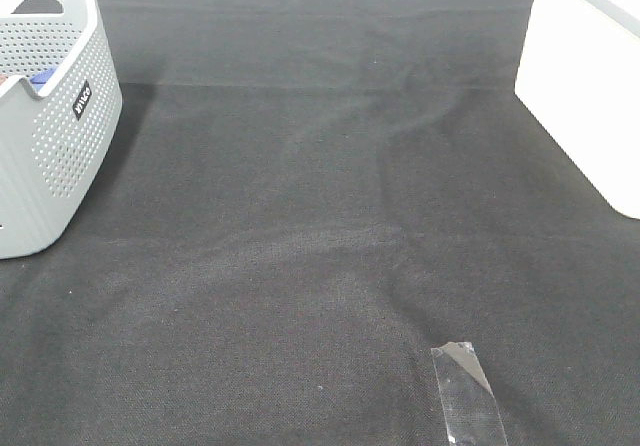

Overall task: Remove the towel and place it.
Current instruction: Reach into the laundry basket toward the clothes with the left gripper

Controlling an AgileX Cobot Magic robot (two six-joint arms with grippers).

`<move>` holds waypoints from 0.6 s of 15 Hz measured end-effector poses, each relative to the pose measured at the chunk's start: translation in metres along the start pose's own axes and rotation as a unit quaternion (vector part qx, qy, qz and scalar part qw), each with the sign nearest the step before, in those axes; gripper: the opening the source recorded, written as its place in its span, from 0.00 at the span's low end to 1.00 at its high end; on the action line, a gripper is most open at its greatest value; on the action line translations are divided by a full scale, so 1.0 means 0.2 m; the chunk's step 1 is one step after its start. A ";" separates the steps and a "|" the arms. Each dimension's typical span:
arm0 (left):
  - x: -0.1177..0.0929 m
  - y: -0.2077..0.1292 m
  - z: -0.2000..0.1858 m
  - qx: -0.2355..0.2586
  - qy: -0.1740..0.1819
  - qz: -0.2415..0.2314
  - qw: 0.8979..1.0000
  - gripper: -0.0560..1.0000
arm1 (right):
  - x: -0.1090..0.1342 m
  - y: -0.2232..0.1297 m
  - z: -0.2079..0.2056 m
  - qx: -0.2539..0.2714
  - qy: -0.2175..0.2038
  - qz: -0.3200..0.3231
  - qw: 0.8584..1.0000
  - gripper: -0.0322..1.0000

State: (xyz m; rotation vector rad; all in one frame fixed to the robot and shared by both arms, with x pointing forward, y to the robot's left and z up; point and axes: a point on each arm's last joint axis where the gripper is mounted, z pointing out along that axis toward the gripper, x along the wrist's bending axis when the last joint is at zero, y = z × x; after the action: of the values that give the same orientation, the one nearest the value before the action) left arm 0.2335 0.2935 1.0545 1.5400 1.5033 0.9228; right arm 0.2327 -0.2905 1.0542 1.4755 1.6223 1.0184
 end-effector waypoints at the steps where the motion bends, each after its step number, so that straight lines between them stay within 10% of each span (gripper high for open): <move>1: 0.00 0.00 0.00 0.000 0.000 0.007 1.000 0.99 | 0.00 0.00 0.00 0.000 0.000 0.000 1.000 0.78; 5: 0.02 0.16 0.03 0.085 0.005 0.117 0.989 0.99 | 0.00 0.00 0.00 0.000 0.000 0.000 1.000 0.78; 9: 0.09 0.66 0.18 0.148 0.013 0.368 0.918 0.99 | 0.00 0.00 0.00 0.000 0.000 0.000 1.000 0.78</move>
State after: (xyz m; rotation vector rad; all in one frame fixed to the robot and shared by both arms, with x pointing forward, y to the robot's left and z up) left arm 0.3232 0.3105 1.1579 2.4067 1.1019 1.1555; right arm 0.2327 -0.2905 1.0542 1.4755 1.6223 1.0184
